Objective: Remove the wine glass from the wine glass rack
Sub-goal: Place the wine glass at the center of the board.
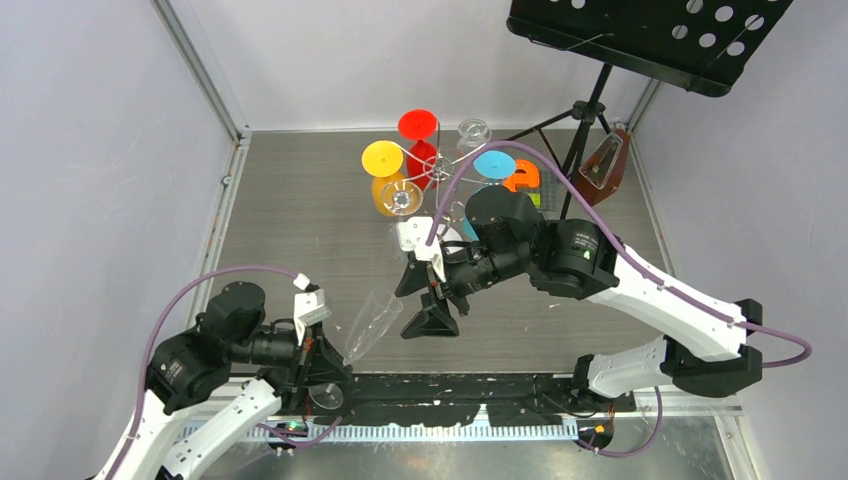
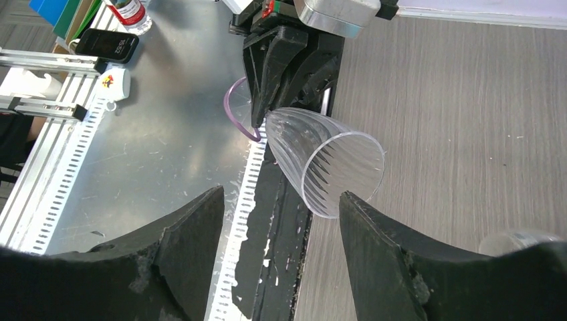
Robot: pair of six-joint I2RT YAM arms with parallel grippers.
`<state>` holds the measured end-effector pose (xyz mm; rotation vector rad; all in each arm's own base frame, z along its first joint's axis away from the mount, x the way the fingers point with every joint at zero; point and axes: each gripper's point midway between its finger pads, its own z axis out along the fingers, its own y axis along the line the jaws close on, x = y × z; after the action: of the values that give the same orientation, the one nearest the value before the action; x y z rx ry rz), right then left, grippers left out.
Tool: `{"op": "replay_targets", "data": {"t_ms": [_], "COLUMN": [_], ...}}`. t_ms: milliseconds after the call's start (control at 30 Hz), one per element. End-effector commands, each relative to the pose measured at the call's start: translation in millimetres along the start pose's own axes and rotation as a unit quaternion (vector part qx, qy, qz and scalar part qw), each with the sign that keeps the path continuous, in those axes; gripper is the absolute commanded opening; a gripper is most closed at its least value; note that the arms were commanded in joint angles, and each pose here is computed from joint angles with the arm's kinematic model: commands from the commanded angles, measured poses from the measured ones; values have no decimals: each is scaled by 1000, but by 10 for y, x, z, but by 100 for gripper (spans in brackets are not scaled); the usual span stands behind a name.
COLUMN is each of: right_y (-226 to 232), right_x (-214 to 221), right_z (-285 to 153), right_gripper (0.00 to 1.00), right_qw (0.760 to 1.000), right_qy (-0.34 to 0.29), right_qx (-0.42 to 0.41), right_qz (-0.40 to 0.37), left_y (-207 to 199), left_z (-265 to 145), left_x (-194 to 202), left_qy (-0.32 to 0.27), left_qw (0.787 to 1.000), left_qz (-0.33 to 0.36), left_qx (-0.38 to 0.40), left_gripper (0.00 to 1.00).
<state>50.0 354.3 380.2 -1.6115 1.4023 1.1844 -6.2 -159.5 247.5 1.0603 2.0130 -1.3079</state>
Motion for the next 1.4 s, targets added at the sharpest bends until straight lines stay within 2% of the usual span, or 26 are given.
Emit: {"op": "replay_targets", "data": {"t_ms": [0,433,633,833,1300,1367], "right_y": [51,51,84,131,174,181], "right_x": [-159,-117,-106,-116,-59,-51], "right_z": [-4,174,225,251,332,335], "right_gripper": [68,54,40,30,25,22], "right_qw": [999,998,997,996,993,993], "right_qy": [-26,-20,-19,-25,-27,-27], "right_qx": [-20,-50,-68,-86,-109,-111], "right_qz": [-12,8,17,23,42,43], "left_y": [-8,-17,-22,-26,-25,-24], "left_z": [-40,-49,-57,-62,-64,-68], "left_x": [-49,-37,-34,-45,-90,-101], "left_qy": [-8,-10,-12,-13,-16,-18], "left_qw": [1000,999,999,999,999,999], "left_qz": [27,31,33,33,34,36], "left_qx": [-7,-6,-7,-8,-10,-12], "left_gripper": [0,0,0,0,0,0]}}
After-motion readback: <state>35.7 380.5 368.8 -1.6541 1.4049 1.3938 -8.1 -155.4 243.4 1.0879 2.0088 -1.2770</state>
